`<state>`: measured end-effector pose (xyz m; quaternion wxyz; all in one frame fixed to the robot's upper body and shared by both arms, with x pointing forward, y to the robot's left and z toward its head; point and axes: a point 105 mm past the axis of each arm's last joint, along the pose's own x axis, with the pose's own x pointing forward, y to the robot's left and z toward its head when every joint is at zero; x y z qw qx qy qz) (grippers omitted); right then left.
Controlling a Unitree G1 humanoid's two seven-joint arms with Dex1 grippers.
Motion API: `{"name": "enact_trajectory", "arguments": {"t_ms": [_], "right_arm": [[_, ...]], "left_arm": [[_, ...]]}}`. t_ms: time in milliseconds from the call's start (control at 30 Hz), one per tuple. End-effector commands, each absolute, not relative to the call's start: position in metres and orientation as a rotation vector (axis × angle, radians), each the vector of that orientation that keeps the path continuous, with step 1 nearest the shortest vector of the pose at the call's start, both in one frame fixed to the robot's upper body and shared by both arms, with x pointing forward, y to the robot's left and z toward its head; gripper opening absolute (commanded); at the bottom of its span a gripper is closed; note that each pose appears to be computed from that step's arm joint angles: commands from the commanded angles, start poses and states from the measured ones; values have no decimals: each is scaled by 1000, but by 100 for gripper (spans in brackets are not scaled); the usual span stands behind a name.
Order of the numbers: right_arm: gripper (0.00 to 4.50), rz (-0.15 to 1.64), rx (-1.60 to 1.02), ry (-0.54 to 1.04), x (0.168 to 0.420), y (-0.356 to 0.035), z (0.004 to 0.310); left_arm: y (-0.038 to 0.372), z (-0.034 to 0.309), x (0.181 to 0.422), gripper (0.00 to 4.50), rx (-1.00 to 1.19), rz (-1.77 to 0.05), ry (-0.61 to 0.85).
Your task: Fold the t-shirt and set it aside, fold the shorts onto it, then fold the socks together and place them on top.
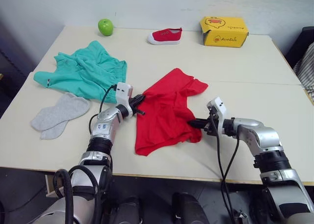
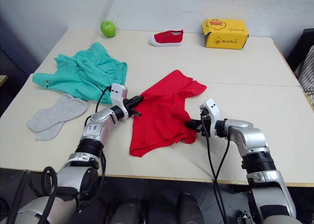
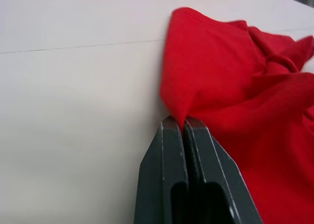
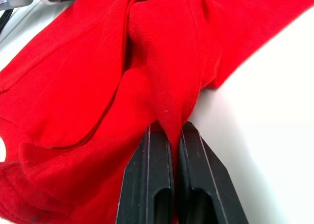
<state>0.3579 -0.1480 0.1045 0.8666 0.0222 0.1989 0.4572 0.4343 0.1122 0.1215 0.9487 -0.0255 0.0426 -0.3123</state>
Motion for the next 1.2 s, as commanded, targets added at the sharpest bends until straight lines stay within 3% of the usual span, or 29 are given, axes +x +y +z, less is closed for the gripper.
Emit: {"name": "enact_trajectory", "arguments": {"t_ms": [33, 133, 233, 433, 500, 533, 800, 1000, 1200], "right_arm": [[4, 943, 85, 431, 359, -146, 108], [73, 976, 62, 391, 355, -145, 119], [170, 1004, -43, 360, 345, -156, 124], [383, 1014, -398, 192, 331, -205, 141], [450, 1011, -666, 75, 331, -222, 143], [450, 1023, -745, 46, 329, -226, 141], [450, 1174, -1126, -179, 324, -216, 121], [450, 1314, -1203, -274, 324, -183, 104], [450, 1327, -1252, -295, 334, -165, 97]], "left_arm": [[112, 121, 435, 0, -7, -656, 109], [122, 129, 436, 65, 63, -626, 97], [136, 140, 429, 158, 167, -625, 49], [155, 148, 376, 353, 435, -819, -37], [165, 136, 355, 420, 671, -911, -34], [168, 130, 348, 449, 741, -947, -21], [173, 113, 318, 449, 1199, -1173, -272], [160, 102, 314, 449, 1245, -1301, -349], [137, 99, 321, 449, 1256, -1329, -422]]}}
